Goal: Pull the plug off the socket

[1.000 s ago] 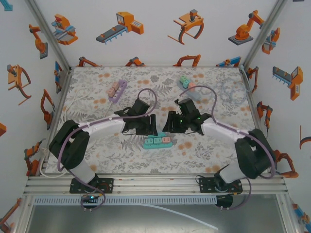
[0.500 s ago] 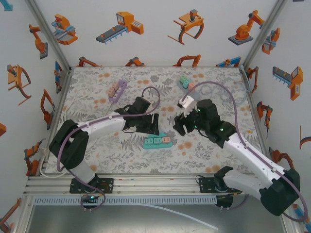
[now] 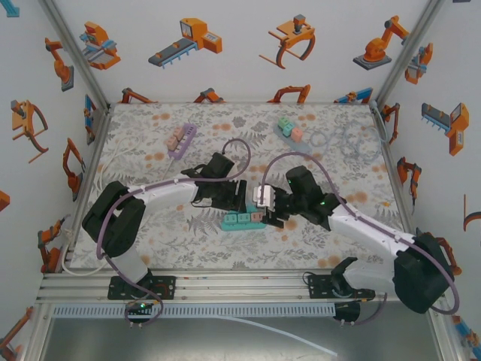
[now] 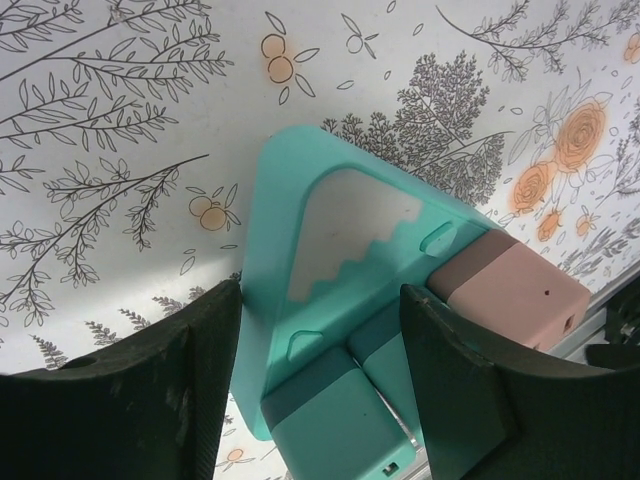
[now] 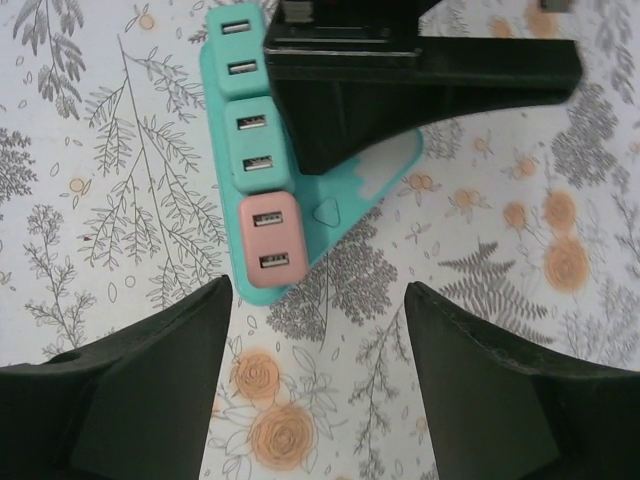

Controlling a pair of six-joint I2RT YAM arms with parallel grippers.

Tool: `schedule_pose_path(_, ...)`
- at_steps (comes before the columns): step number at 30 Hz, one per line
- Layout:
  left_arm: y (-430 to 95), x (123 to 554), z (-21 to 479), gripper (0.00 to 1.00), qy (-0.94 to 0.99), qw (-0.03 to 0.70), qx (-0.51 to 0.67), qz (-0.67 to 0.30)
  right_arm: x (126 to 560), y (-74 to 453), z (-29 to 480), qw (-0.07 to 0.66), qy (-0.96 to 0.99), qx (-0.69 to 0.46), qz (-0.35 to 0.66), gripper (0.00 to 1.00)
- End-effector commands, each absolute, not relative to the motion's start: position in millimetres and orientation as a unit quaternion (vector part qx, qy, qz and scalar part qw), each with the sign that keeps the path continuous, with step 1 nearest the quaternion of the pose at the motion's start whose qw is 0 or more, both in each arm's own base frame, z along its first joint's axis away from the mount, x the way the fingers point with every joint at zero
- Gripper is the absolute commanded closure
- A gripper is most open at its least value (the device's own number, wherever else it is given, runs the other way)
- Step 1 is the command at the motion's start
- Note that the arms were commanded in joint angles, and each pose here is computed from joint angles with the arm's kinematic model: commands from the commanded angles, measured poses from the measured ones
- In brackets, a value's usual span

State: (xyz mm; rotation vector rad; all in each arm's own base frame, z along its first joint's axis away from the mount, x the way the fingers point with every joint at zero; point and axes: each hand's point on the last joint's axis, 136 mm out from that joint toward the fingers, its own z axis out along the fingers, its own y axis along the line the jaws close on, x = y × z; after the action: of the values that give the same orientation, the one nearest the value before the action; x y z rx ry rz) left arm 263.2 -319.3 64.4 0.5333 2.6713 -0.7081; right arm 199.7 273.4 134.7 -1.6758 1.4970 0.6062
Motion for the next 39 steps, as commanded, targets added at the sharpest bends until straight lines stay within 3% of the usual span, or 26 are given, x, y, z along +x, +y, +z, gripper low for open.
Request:
schedule_pose_path(1, -313.0, 257.2, 57.8, 0.39, 0.937, 0.155, 0.198, -0.242, 199.3, 286.7, 135.6, 0.416, 0.552, -0.678, 0.249, 0.43)
schedule_pose_path(6, -306.1, 254.5, 50.1, 0.39, 0.942, 0.148, 0.196, -0.228, 199.0, 289.6, 122.3, 0.404, 0.555, -0.68, 0.257, 0.53)
schedule_pose_path(16, -297.4, 247.2, 32.8, 0.39, 0.948, 0.132, 0.193, -0.215, 191.3, 296.8, 100.7, 0.387, 0.556, -0.683, 0.273, 0.62)
schedule_pose_path(39, -249.5, 228.7, -23.9, 0.48, 0.974, 0.081, 0.198, -0.08, 180.0, 318.1, 151.9, 0.424, 0.507, -0.674, 0.331, 0.83)
